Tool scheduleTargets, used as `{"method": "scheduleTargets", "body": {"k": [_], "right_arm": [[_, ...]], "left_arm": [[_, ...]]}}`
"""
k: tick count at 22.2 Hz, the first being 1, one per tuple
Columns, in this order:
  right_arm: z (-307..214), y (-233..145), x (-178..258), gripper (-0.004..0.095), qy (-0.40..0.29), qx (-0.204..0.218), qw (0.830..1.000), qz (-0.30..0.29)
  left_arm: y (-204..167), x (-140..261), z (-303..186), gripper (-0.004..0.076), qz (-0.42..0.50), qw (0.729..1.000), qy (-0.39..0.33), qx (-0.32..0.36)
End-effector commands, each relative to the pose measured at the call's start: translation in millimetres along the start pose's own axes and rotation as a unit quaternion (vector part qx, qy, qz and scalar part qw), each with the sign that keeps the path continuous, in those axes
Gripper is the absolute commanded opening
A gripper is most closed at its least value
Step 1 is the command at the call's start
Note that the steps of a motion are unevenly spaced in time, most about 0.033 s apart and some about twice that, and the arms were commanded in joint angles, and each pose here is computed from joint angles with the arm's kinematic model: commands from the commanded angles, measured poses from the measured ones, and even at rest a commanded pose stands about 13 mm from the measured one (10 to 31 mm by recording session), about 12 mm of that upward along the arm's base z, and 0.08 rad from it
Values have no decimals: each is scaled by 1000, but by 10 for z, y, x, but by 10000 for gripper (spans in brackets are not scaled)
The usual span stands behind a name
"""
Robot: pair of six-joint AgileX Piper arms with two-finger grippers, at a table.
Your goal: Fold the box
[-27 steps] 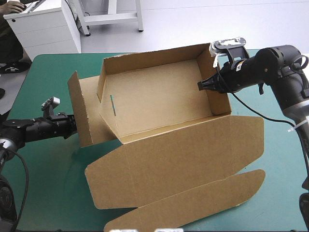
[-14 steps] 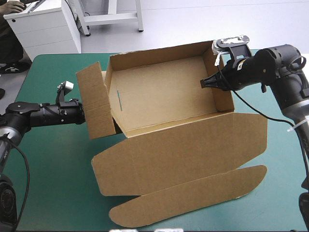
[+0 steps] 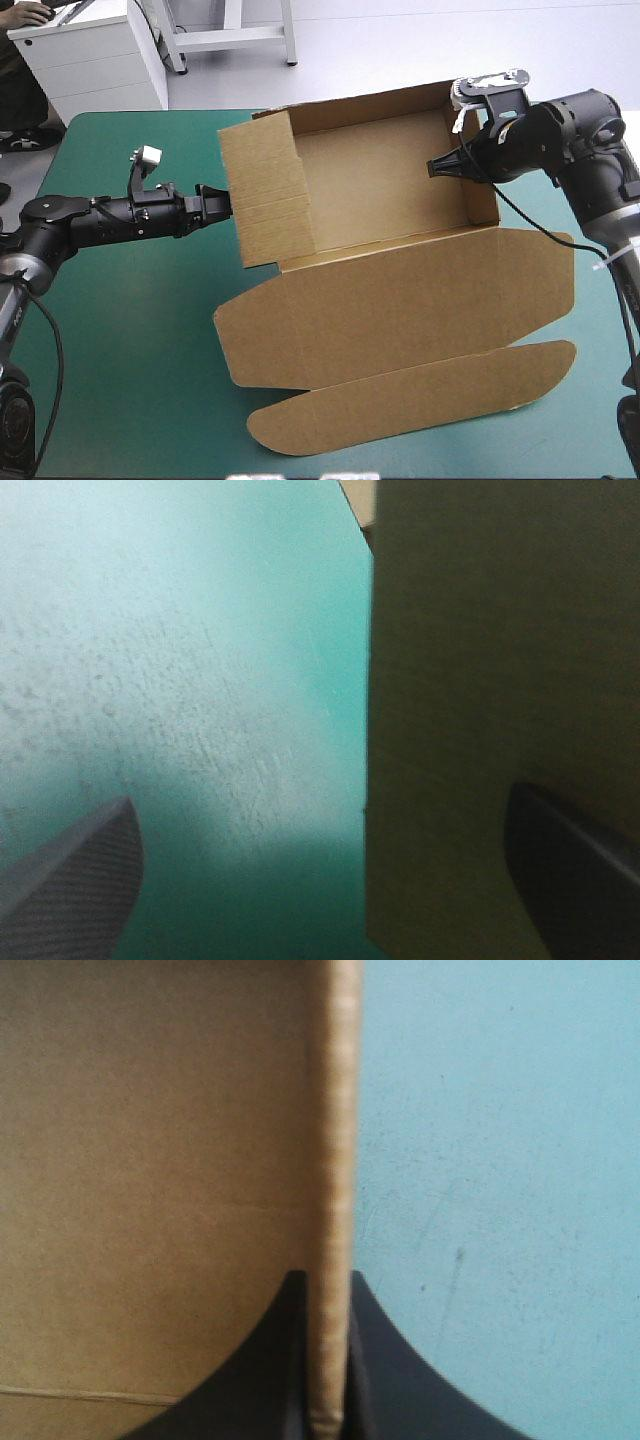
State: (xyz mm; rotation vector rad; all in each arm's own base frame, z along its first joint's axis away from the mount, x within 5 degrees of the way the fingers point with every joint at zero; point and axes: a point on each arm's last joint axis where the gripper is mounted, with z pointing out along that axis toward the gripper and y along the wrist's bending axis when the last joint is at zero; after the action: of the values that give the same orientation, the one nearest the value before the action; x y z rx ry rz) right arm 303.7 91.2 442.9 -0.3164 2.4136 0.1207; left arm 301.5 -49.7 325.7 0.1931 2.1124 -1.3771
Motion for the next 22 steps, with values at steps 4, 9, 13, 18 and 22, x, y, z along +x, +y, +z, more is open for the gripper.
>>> {"method": "scheduleTargets", "body": {"k": [4,9,13,18,22], "right_arm": [[-153,-28,-107,-20,-59,8,998,6],[-114,-46,-112,-20,-55,18,998,17],[-114,-46,-107,-20,-53,18,998,20],[-113,-44,-97,-18,-47,16,998,38],[-114,35,-98,-18,-49,7,998,30]], "left_arm": [[-622,-28,-50,689,59,994,-2,96],[-803,-36,-90,688,71,991,-9,110],[-823,-24,-59,688,69,991,-5,116],[-841,-87,-61,668,67,992,-28,106],[-924,-143,64,668,74,997,-15,14]]}}
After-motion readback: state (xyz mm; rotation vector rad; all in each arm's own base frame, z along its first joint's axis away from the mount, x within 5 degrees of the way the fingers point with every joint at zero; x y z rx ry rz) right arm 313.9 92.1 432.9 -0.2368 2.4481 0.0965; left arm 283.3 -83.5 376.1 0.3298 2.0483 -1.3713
